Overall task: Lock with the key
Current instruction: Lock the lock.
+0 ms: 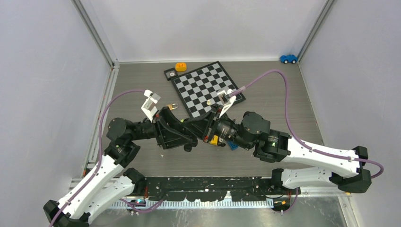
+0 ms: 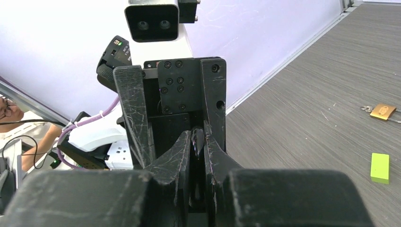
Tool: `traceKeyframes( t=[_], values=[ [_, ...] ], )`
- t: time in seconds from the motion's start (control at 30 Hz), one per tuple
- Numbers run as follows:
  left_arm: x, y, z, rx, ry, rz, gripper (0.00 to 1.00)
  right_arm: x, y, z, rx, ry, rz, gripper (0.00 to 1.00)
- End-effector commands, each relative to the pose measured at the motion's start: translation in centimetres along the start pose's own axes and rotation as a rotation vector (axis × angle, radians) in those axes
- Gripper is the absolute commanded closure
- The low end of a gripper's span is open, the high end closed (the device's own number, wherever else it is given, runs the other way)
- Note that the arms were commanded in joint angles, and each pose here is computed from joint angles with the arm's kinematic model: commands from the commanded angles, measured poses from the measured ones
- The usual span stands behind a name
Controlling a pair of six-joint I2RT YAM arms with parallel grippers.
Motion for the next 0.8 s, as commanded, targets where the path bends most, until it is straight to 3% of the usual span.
traceKeyframes(
  t=[0.0, 0.17, 0.23, 0.3, 0.43, 0.47, 0.5, 0.6, 0.77],
  values=[
    [0.3, 0.0, -0.8, -0.037, 0.037, -0.005, 0.54, 5.9, -0.4, 3.1, 0.113, 0.072, -0.188, 1.0],
    [0.5, 0.1, -0.9, -0.042, 0.037, -0.001, 0.93, 5.4, 0.0, 3.1, 0.117, 0.072, -0.161, 1.0],
    [0.6, 0.2, -0.9, -0.045, 0.041, -0.001, 0.99, 5.0, 0.1, 2.6, 0.092, 0.074, -0.156, 1.0],
    [0.7, 0.2, -0.8, -0.04, 0.045, -0.008, 1.0, 4.9, 0.0, 1.7, 0.051, 0.078, -0.164, 0.89],
    [0.8, 0.2, 0.4, 0.026, 0.043, -0.033, 1.0, 4.7, -0.9, 0.4, -0.007, 0.063, -0.162, 0.5],
    [0.8, 0.1, 0.7, 0.041, 0.04, -0.041, 1.0, 4.6, -1.2, 0.2, -0.015, 0.058, -0.159, 0.34],
    [0.9, 0.1, 1.0, 0.053, 0.04, -0.049, 1.0, 4.5, -1.6, -0.1, -0.027, 0.05, -0.157, 0.25],
    [1.4, 0.2, 1.8, 0.101, 0.046, -0.077, 1.0, 4.3, -3.2, -1.5, -0.084, 0.031, -0.151, 0.2],
    [4.3, -0.8, 2.4, 0.25, 0.094, -0.228, 1.0, 2.9, -5.7, -2.6, -0.074, 0.043, -0.149, 0.2]
  ],
)
Point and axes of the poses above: each gripper's point midway between its finger pads, its own y axis out along the fingers, its own z axis along the line the jaws close on, x = y × z, the point moved 1 cm from there along -y, back along the fingers, and after that the axes turned 4 degrees about -y, right-handed, at the moved point
